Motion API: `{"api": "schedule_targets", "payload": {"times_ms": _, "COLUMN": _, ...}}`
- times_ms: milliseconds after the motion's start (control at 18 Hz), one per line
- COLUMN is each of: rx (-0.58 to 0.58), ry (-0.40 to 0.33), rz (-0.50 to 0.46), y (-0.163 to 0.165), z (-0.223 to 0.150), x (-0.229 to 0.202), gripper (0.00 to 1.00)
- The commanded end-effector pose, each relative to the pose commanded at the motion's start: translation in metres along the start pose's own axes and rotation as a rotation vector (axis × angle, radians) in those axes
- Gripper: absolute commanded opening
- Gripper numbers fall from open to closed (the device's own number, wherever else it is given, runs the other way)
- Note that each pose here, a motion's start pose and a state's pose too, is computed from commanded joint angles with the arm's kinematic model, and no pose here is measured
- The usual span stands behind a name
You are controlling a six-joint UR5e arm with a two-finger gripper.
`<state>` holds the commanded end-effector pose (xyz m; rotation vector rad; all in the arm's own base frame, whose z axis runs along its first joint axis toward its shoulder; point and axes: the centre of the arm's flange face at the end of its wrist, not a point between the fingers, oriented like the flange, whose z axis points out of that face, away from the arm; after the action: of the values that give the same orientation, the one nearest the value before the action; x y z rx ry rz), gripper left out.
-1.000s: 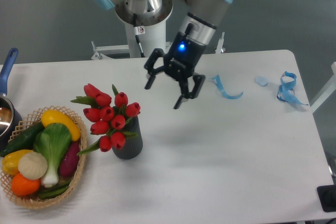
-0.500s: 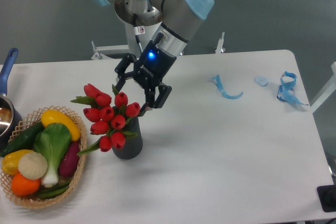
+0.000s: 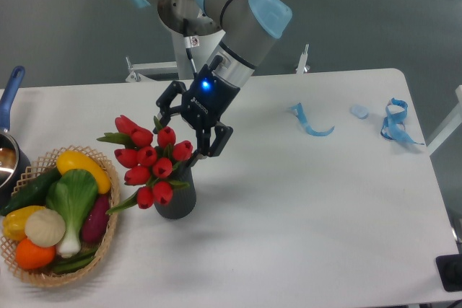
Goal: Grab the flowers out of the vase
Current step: 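Lower the gripper around the tulip stems and close it, then lift the grasped tulips up out of the black vase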
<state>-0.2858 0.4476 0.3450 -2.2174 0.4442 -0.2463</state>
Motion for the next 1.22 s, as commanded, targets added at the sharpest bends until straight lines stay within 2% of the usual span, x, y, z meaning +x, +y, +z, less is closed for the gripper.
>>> {"api": "schedule_targets", "payload": {"times_ms": 278, "rx": 0.036, "ry": 0.057, "rz": -0.023, "y": 0.005, "z": 0.026, "x": 0.001, "gripper": 1.00}}
{"api": "schedule_targets", "payload": {"times_ms": 556, "rx": 0.070, "ry": 0.066, "rz": -0.025, "y": 0.005, "z": 0.027, "x": 0.000, "gripper": 1.00}}
{"api": "schedule_targets", "payload": {"times_ms": 611, "rx": 0.071, "ry": 0.063, "rz": -0.021, "y": 0.005, "z": 0.028, "x": 0.000, "gripper": 0.95}}
{"api": "schedule_targets", "payload": {"times_ms": 722, "rx": 0.071, "ry": 0.062, "rz": -0.022, "y": 0.006, "z": 0.027, "x": 0.000, "gripper": 0.68}}
{"api": "schedule_targets", "payload": {"times_ms": 833, "rx": 0.071, "ry": 0.060, "rz": -0.020, "y": 0.006, "z": 0.026, "x": -0.001, "gripper": 0.59}}
{"api": "schedule_targets", "payload": {"times_ms": 1000, "rx": 0.072, "ry": 0.055, "rz": -0.020, "y": 0.004, "z": 0.023, "x": -0.001, "gripper": 0.39}}
{"api": "schedule_targets", "payload": {"times_ms": 1222, "rx": 0.075, "ry": 0.048, "rz": -0.021, "y": 0.004, "z": 0.019, "x": -0.002, "gripper": 0.36}}
